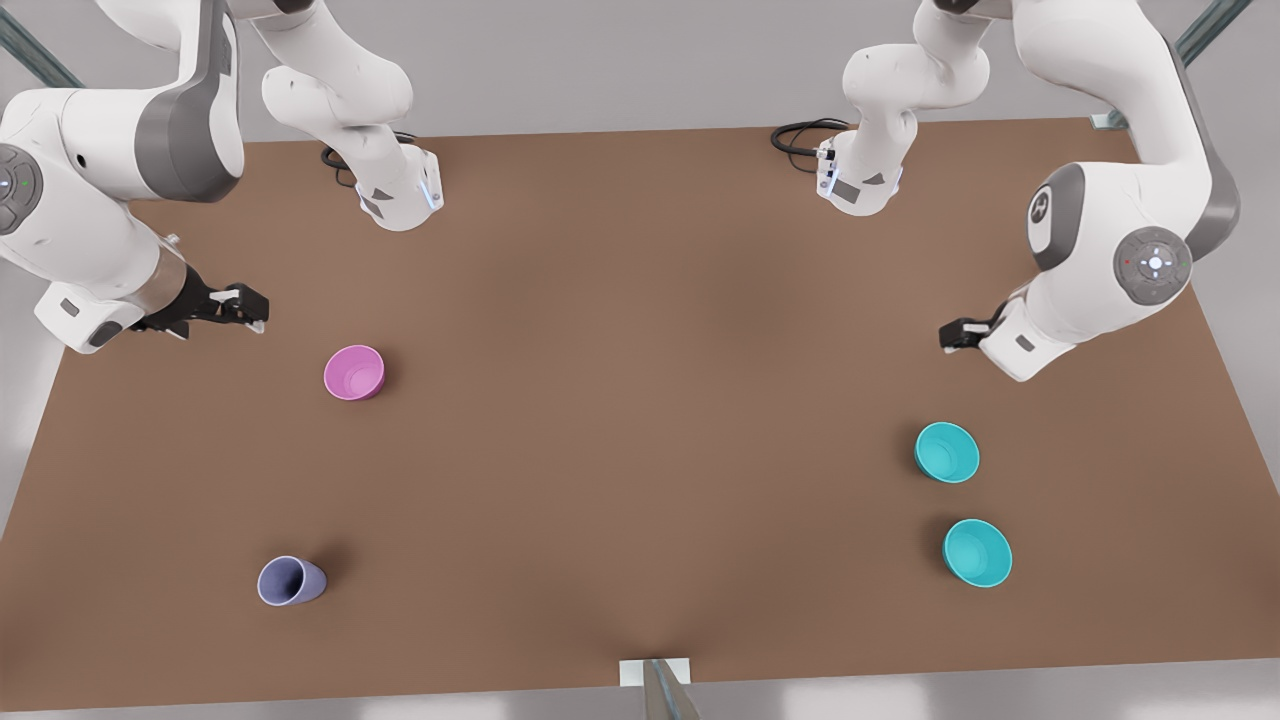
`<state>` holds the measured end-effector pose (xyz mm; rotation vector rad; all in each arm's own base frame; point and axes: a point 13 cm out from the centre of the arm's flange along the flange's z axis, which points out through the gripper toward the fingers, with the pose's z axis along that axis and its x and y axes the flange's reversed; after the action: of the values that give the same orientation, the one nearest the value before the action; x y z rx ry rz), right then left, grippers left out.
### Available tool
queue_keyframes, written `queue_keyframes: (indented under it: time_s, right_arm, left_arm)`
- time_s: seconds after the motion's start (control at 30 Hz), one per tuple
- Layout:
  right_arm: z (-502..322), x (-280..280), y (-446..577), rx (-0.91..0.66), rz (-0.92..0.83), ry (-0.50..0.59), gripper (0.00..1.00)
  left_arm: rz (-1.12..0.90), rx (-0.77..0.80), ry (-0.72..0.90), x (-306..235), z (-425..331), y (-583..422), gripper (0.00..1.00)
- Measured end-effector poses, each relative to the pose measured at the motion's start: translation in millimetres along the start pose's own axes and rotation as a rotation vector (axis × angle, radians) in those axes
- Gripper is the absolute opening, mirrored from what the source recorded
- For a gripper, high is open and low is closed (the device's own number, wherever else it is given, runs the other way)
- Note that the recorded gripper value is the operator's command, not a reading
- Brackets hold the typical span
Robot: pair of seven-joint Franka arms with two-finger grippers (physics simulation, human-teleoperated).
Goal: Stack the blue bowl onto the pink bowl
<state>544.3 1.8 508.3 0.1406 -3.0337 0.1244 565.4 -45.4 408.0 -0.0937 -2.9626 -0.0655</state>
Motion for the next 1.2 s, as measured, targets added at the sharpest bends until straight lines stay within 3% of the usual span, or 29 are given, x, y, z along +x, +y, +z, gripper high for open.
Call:
queue_keyframes:
  time_s: [0.13,0.27,0.43,0.63,0.93,1.2]
  right_arm:
    - [28.1,5.4,0.9,0.001,-0.010,0.060,1.00]
    - [151.9,36.4,-15.1,-0.025,0.014,0.261,1.00]
    - [271.1,41.5,-71.0,-0.108,0.141,0.342,1.00]
    - [334.3,36.0,-62.4,-0.177,0.183,0.314,1.00]
    - [412.8,90.0,-41.2,-0.191,0.222,0.243,1.00]
    - [458.0,78.1,-37.1,-0.180,0.228,0.179,1.00]
  left_arm:
    - [-0.009,0.003,-0.004,-0.7,-0.9,-1.4,1.00]
    - [-0.015,0.005,-0.005,-0.3,-3.4,-3.7,1.00]
    - [-0.017,0.003,0.018,6.1,-3.1,-6.9,1.00]
    - [-0.024,0.002,0.041,10.8,-0.5,-7.4,1.00]
    - [-0.035,0.002,0.058,12.6,3.7,-5.0,1.00]
    - [-0.040,0.001,0.072,13.6,7.4,-4.7,1.00]
